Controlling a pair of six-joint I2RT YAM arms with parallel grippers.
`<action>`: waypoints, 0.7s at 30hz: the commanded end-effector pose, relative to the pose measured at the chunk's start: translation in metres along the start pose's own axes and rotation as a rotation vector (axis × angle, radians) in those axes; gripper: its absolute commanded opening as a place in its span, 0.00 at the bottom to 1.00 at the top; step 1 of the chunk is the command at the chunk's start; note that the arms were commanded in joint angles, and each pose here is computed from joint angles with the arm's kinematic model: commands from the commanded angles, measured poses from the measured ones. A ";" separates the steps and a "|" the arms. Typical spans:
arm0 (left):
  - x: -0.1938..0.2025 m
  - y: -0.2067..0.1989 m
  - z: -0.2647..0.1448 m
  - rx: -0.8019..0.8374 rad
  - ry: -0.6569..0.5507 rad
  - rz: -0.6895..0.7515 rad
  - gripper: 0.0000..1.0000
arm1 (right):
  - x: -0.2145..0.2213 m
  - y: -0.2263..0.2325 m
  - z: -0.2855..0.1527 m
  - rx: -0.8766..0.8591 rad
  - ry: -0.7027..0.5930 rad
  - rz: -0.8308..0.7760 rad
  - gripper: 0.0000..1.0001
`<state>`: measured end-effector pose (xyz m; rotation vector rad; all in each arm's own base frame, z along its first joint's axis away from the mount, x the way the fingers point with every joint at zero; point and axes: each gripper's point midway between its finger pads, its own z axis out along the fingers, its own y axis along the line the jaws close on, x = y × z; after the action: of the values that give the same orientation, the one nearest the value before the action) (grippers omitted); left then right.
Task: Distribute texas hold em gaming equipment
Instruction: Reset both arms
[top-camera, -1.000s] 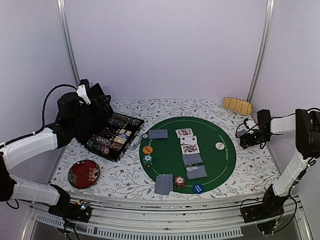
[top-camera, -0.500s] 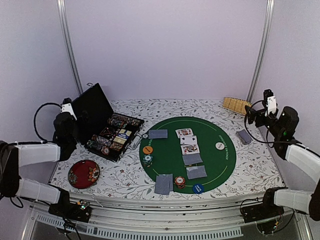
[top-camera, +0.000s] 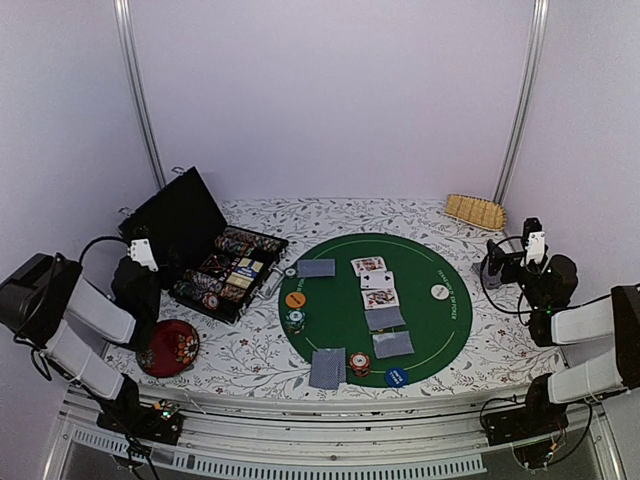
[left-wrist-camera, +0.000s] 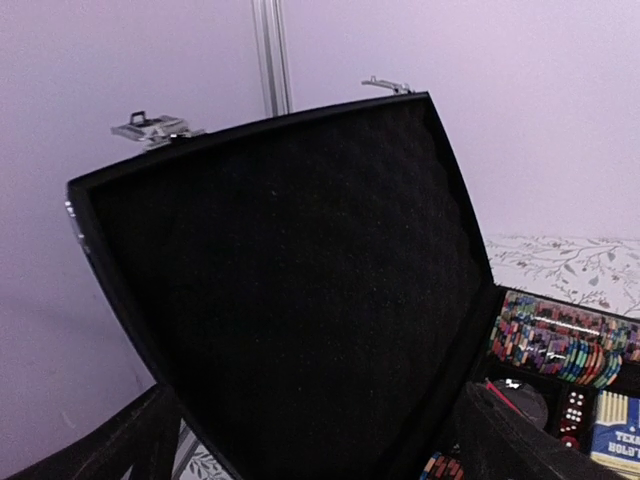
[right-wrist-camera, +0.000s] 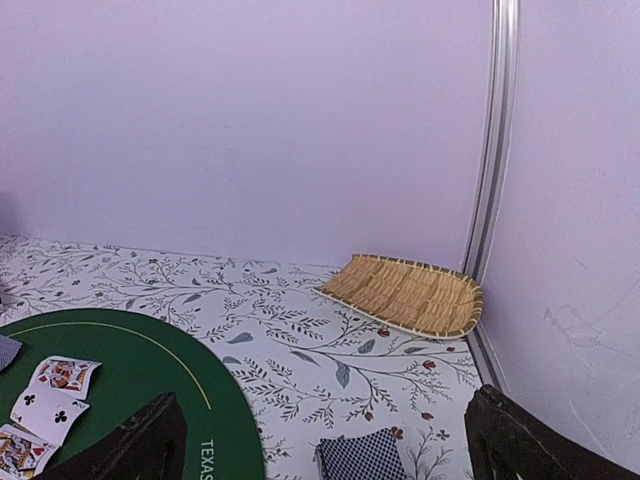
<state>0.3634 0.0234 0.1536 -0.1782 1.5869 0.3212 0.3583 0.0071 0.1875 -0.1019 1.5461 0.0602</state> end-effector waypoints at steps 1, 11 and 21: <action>-0.021 -0.001 -0.022 0.099 -0.167 -0.012 0.98 | 0.003 0.006 -0.005 -0.025 -0.037 -0.015 0.99; -0.009 -0.015 0.004 0.158 -0.070 0.008 0.98 | 0.027 0.017 0.015 -0.071 -0.008 -0.043 0.99; -0.006 -0.006 0.012 0.122 -0.042 -0.022 0.98 | 0.032 -0.004 0.023 0.040 0.031 0.010 0.99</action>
<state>0.3756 0.0161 0.1588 -0.0752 1.5492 0.2096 0.3795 0.0099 0.1561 -0.1017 1.5762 0.0466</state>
